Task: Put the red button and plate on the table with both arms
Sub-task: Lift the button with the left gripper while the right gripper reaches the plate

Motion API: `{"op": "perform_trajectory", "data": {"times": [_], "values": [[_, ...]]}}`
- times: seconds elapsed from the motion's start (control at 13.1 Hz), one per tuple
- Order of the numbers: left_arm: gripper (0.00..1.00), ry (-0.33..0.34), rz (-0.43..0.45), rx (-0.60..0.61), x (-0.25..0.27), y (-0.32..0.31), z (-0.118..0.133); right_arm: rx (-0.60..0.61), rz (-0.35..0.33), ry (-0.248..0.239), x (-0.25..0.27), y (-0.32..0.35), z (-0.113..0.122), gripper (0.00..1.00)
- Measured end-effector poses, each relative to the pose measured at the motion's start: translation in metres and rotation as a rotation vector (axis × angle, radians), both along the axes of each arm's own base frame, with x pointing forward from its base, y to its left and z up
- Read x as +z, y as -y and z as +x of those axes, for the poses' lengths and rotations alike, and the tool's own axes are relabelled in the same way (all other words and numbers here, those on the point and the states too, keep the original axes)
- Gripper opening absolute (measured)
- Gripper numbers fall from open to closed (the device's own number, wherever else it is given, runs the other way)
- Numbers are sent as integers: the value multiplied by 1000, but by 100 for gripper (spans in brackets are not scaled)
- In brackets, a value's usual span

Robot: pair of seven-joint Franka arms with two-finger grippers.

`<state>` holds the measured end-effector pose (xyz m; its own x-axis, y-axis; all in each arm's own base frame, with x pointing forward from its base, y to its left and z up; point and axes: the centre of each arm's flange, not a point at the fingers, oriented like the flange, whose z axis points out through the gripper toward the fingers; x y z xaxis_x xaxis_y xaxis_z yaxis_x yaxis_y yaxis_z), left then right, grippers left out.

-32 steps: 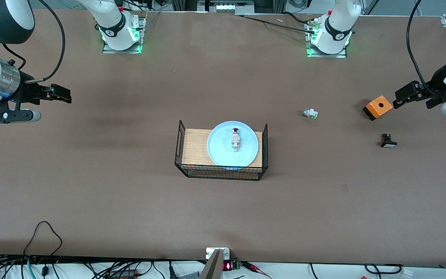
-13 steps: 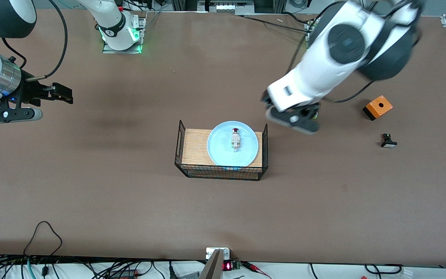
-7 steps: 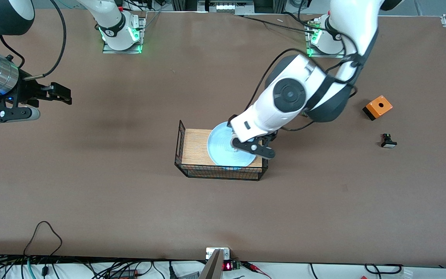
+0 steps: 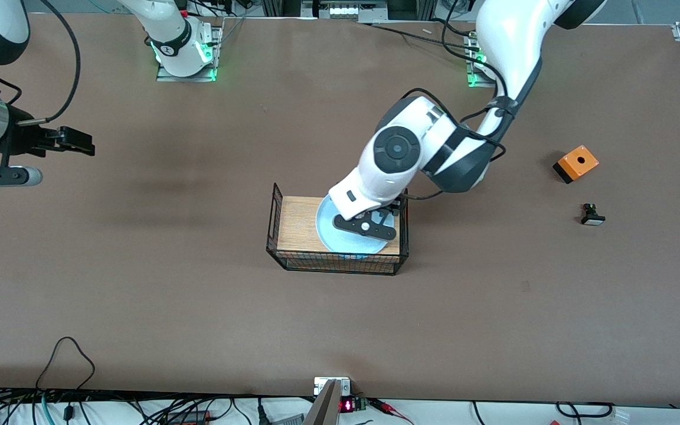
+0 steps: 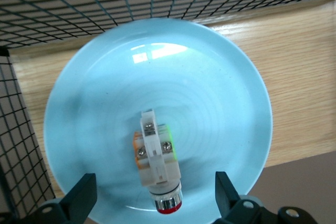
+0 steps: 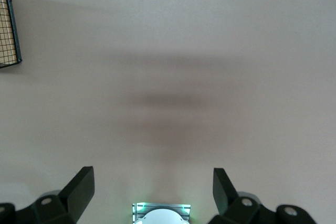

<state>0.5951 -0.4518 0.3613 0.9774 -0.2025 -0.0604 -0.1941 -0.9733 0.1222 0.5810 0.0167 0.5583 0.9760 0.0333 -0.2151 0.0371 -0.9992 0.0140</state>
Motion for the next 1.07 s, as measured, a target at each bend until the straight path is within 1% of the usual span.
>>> {"op": "perform_trajectory", "data": {"times": [0.23,0.3,0.38,0.61,0.69,0.84,0.91,0.99,1.07], "values": [[98,8,-4,6,-14,0,5,2,8,-12,-9,-3,4,100],[88,7,-4,1,-18,0,6,-1,34,-17,-14,-6,8,100],[76,6,-4,-7,-21,0,6,-7,80,-17,-20,-11,13,100],[41,10,-7,-9,-20,0,7,-40,197,3,-28,-16,26,100],[34,13,-10,-7,-18,0,7,-51,225,4,-27,-17,27,100],[34,31,-23,19,-5,0,12,-55,257,7,-25,-25,27,100],[34,49,-34,36,13,-1,14,-52,289,11,-24,-33,28,100],[34,61,-35,42,37,-4,13,-50,325,11,-22,-42,27,100],[34,68,-29,48,68,-8,8,-52,345,5,-21,-56,26,100]]}}
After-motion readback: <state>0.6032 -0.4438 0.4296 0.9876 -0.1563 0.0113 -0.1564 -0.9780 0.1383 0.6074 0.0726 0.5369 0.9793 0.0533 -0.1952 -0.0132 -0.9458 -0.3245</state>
